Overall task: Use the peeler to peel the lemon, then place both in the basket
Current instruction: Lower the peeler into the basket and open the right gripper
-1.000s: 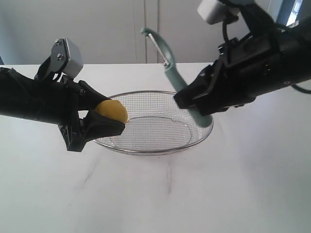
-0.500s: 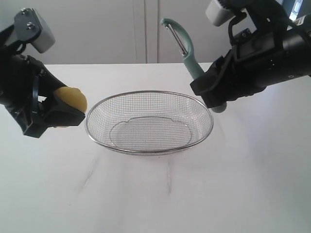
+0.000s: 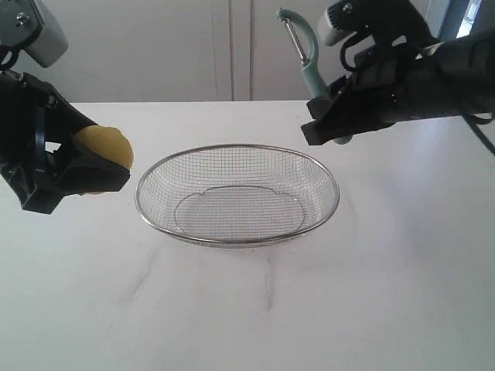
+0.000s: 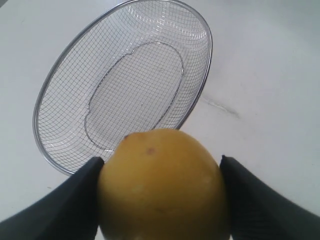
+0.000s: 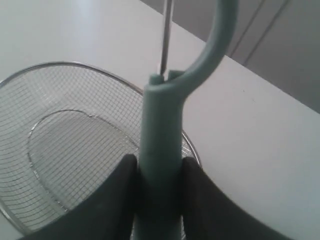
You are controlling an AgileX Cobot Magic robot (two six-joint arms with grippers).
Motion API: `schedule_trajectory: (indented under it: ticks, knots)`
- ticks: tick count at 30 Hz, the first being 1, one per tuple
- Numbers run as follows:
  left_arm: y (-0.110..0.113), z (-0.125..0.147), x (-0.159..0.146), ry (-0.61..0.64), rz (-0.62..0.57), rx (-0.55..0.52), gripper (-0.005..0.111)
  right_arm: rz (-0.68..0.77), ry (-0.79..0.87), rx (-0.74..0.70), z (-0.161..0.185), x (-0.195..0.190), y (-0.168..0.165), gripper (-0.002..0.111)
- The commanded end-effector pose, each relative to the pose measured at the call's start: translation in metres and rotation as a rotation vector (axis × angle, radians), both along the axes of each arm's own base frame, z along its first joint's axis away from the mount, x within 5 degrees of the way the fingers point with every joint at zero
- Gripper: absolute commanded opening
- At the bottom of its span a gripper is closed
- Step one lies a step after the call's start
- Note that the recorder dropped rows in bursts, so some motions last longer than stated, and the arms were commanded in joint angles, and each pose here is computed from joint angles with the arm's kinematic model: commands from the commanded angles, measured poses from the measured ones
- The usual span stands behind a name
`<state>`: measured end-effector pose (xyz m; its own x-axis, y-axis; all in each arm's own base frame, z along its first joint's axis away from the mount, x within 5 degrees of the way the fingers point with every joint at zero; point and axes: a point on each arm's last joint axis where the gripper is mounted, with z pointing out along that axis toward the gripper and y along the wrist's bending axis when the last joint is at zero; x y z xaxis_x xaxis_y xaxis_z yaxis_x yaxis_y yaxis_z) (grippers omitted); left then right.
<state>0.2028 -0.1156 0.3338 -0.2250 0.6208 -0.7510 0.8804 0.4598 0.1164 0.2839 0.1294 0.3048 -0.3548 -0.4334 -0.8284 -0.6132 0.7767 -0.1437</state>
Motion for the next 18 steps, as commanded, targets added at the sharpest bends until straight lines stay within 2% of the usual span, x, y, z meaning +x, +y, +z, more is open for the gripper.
schedule_trajectory:
  ticks: [1,5,9,18]
  knots:
    - [-0.002,0.006,-0.004,0.003,-0.001,-0.035,0.0,0.008,0.102,-0.014,-0.023,0.031,0.013,0.0]
    - [-0.002,0.006,-0.004,0.003,-0.001,-0.035,0.0,0.039,0.213,-0.046,-0.05,0.051,0.025,0.0]
    - [-0.002,0.006,-0.004,0.0,0.002,-0.036,0.0,0.027,0.239,-0.062,-0.07,0.065,0.029,0.0]
    - [-0.001,0.006,-0.003,-0.011,0.011,-0.039,0.0,0.023,0.312,-0.085,-0.102,0.073,0.033,0.0]
